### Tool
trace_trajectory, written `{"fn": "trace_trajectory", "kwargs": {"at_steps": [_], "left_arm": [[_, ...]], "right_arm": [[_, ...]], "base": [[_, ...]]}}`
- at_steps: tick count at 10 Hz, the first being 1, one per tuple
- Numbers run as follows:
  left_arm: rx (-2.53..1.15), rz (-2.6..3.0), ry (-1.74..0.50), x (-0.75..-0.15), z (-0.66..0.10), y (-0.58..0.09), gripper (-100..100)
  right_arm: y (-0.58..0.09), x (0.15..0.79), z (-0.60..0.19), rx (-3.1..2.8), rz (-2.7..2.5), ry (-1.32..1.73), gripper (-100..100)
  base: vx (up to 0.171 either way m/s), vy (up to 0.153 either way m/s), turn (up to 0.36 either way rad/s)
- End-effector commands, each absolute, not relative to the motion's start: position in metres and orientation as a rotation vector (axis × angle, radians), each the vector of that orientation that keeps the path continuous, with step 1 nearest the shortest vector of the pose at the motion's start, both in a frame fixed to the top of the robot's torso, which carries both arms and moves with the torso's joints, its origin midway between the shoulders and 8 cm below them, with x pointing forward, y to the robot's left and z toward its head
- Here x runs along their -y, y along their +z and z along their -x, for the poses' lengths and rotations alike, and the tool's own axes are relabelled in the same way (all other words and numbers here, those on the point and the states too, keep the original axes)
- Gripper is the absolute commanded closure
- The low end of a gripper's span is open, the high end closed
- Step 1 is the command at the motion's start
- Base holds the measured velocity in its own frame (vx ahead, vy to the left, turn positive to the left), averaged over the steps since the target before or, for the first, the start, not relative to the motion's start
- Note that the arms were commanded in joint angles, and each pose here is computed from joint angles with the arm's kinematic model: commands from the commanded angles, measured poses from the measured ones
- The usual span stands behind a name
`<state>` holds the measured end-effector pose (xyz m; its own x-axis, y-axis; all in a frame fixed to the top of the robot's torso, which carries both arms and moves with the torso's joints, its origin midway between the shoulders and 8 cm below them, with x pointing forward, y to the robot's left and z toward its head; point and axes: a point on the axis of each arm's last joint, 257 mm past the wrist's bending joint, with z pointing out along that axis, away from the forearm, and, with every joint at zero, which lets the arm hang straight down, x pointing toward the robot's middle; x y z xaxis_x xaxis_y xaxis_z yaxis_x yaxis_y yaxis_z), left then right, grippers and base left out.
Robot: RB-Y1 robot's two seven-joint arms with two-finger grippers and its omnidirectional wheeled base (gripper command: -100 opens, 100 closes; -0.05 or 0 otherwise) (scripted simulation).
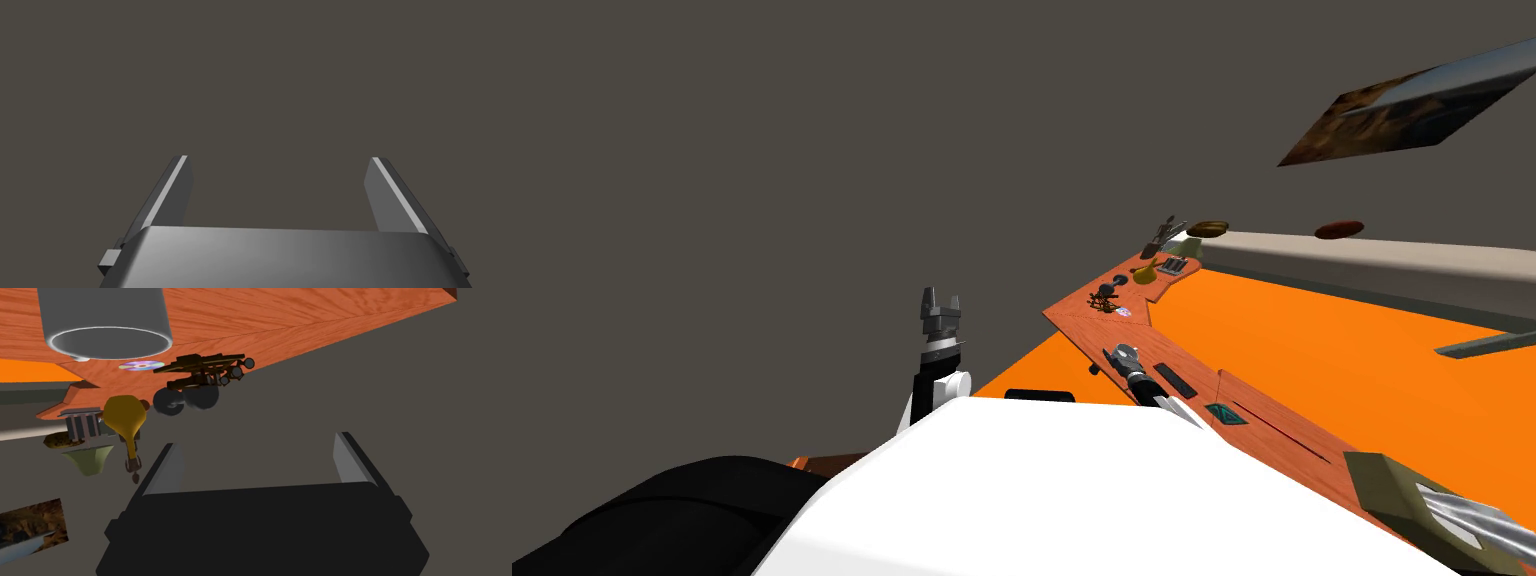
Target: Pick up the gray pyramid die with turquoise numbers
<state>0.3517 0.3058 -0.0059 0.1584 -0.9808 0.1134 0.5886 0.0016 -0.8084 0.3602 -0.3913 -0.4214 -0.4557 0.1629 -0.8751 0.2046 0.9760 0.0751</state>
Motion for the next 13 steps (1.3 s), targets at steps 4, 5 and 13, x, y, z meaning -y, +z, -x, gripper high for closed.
{"fn": "trace_trajectory", "kwargs": {"at_steps": [4, 5, 13], "left_arm": [[-0.583, 0.861, -1.347, -0.306, -0.352, -0.006, 0], [-0.583, 0.861, -1.347, -0.306, -0.352, -0.006, 0], [-0.583, 0.861, -1.347, -0.306, -0.352, -0.006, 0]], "right_arm": [[-0.467, 0.442, -0.316, -2.204, -0.167, -0.274, -100], [-0.471, 0.444, -0.313, -2.214, -0.17, -0.28, -100], [-0.528, 0.537, -0.204, -2.469, 0.026, -0.67, -100]], "base": [[-0.009, -0.033, 0.115], [-0.011, -0.035, 0.111], [-0.02, -0.058, 0.11]]}}
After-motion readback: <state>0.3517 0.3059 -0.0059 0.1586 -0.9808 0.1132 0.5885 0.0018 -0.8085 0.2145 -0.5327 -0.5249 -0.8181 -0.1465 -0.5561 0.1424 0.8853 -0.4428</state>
